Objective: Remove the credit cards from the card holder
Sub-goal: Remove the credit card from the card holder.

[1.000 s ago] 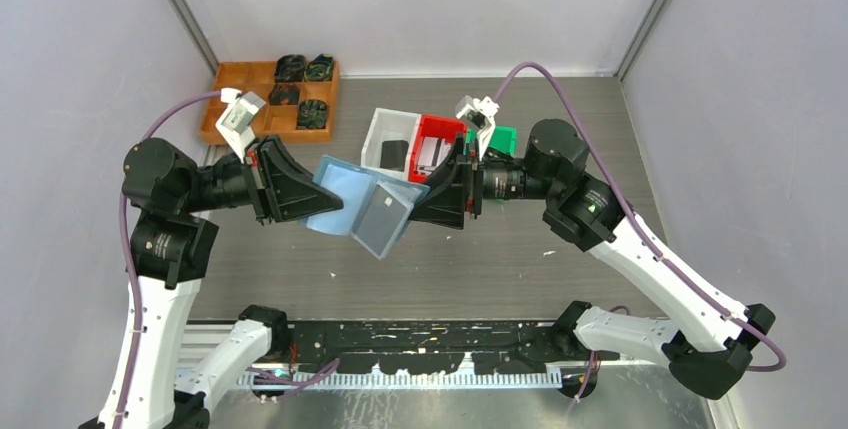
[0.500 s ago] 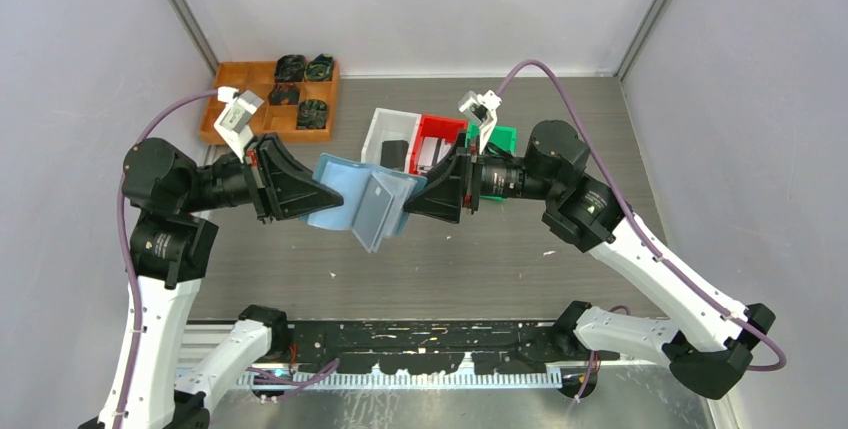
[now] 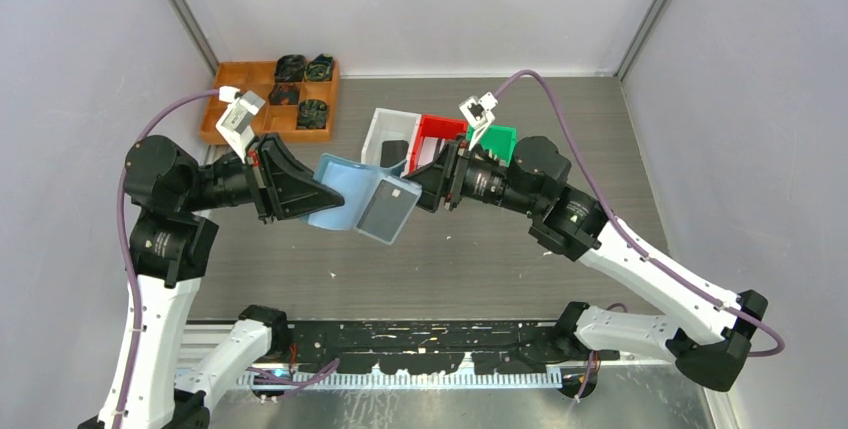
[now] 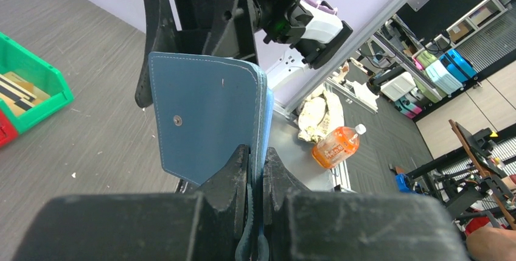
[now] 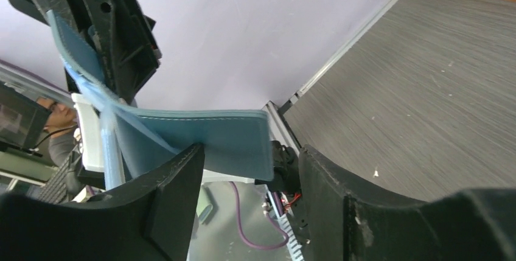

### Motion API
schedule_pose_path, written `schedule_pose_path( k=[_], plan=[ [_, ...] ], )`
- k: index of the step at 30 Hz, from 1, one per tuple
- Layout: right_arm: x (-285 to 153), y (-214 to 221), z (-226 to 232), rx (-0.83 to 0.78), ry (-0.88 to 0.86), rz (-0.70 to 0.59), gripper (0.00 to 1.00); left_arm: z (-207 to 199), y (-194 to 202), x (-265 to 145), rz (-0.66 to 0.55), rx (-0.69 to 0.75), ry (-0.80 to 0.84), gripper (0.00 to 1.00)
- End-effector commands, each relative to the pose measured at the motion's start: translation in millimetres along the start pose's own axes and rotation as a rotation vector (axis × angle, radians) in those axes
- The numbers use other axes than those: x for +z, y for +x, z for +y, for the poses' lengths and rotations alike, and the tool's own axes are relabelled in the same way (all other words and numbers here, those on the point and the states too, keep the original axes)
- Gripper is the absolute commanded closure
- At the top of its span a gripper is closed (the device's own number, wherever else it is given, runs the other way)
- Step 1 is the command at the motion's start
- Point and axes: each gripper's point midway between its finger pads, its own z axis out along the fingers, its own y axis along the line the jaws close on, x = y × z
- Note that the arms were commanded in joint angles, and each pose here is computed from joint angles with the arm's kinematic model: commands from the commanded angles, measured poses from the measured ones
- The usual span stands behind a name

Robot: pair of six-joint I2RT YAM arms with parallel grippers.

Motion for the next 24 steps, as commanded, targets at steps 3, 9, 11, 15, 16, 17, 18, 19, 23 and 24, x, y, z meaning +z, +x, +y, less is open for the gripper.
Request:
schedule_pose_path(
  k=[3, 9, 11, 15, 16, 17, 18, 19, 23, 24],
  plan=[
    [4.0, -9.5, 39.2, -0.076, -0.118, -0.066, 0.31, -14.0, -7.8, -1.4, -0.008, 0.065, 0.022, 1.0],
    [-24.6, 6.0, 56.6, -0.215, -0.216, 0.001, 0.24, -15.6, -5.8, -2.9, 0.004, 0.096, 0.02, 1.0],
    [-32.6, 5.8, 56.2, -0.265, -0.204, 0.004, 0.22, -15.9, -5.0, -3.2, 0.007, 0.107, 0.022, 1.0],
    [-35.4, 0.5, 60.8, -0.311, -0.197, 0.015, 0.21, -15.2, -2.8, -3.9, 0.012, 0.127, 0.02, 1.0],
    [-33.5, -0.4, 65.1, -0.313, -0.216, 0.022, 0.21, -15.2, -2.6, -3.9, 0.013, 0.128, 0.021, 1.0],
    [-31.4, 0.0, 69.2, -0.311, -0.237, 0.033, 0.21, -14.6, -2.4, -3.8, 0.013, 0.126, 0.02, 1.0],
    [-28.1, -0.5, 72.6, -0.306, -0.252, 0.043, 0.21, -14.0, -2.2, -3.8, 0.013, 0.124, 0.019, 1.0],
    [-24.5, -0.2, 74.5, -0.303, -0.262, 0.055, 0.22, -14.3, -2.0, -3.8, 0.013, 0.126, 0.02, 1.0],
    [-9.3, 4.2, 73.4, -0.287, -0.277, 0.097, 0.22, -14.2, -1.4, -4.2, 0.012, 0.128, 0.018, 1.0],
    [-8.6, 4.6, 74.7, -0.287, -0.285, 0.101, 0.22, -14.5, -0.5, -4.3, 0.014, 0.128, 0.019, 1.0]
  ],
)
